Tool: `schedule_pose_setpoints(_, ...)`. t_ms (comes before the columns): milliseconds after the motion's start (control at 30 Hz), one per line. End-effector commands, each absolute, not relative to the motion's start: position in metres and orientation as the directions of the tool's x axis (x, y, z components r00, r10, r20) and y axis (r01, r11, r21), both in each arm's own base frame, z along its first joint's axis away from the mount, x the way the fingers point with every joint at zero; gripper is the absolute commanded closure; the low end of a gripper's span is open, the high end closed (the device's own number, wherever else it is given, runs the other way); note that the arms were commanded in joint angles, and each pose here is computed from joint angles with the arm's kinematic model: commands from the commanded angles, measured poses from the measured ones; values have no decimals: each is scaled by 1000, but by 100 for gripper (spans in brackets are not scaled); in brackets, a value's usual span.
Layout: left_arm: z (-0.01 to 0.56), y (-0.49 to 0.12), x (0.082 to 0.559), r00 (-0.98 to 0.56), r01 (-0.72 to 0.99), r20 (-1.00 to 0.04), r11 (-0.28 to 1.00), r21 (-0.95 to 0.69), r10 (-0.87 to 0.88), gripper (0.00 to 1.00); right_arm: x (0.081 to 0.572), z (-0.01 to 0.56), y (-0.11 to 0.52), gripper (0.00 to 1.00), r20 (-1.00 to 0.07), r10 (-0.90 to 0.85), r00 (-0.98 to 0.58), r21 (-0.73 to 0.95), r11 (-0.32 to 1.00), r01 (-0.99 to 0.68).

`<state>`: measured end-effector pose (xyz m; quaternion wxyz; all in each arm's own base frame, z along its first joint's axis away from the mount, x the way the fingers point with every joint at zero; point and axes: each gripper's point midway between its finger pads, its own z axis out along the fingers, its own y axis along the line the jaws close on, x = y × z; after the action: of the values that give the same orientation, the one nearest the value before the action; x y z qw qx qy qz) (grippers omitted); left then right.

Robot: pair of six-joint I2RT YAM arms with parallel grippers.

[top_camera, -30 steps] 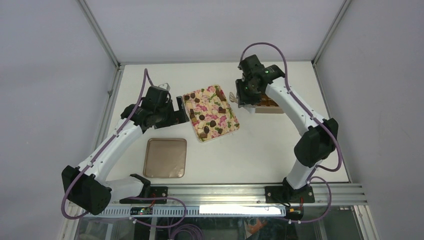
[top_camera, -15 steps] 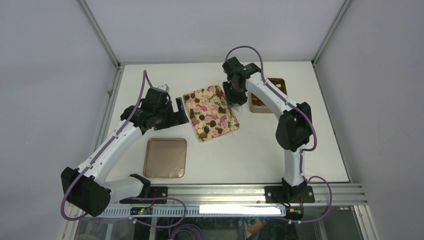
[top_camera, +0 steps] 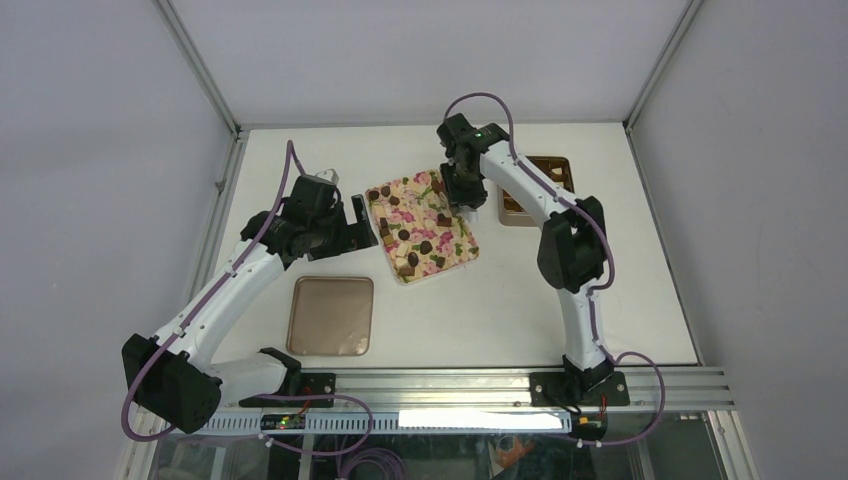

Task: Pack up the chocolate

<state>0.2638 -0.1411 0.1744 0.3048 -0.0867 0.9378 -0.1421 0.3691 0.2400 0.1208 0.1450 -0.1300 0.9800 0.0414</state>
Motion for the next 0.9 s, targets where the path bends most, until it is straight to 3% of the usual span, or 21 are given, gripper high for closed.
schedule_pose_setpoints(0, 185, -141, 269, -771, -56, -586, 943, -327, -249, 1, 385, 136, 248, 61, -351, -255, -901, 40, 957, -287)
schedule_pose_setpoints(400, 183, -139, 271, -771, -58, -590, 949, -309, -240, 1, 395, 125, 249, 62, -327, -285, -901, 11, 952, -305)
schedule_pose_setpoints(533, 183, -140, 272, -773, -58, -588, 950, -308, -238, 1, 393, 132, 248, 80, -338, -279, -899, 19, 953, -303)
schedule_pose_setpoints(633, 183, -140, 273, -773, -57, -589, 950, -306, -236, 1, 390, 145, 247, 100, -361, -273, -892, 26, 953, -303)
schedule_pose_setpoints(867, 182, -140, 273, -775, -58, -587, 950, -306, -236, 1, 371, 181, 237, 100, -409, -255, -876, 55, 952, -302)
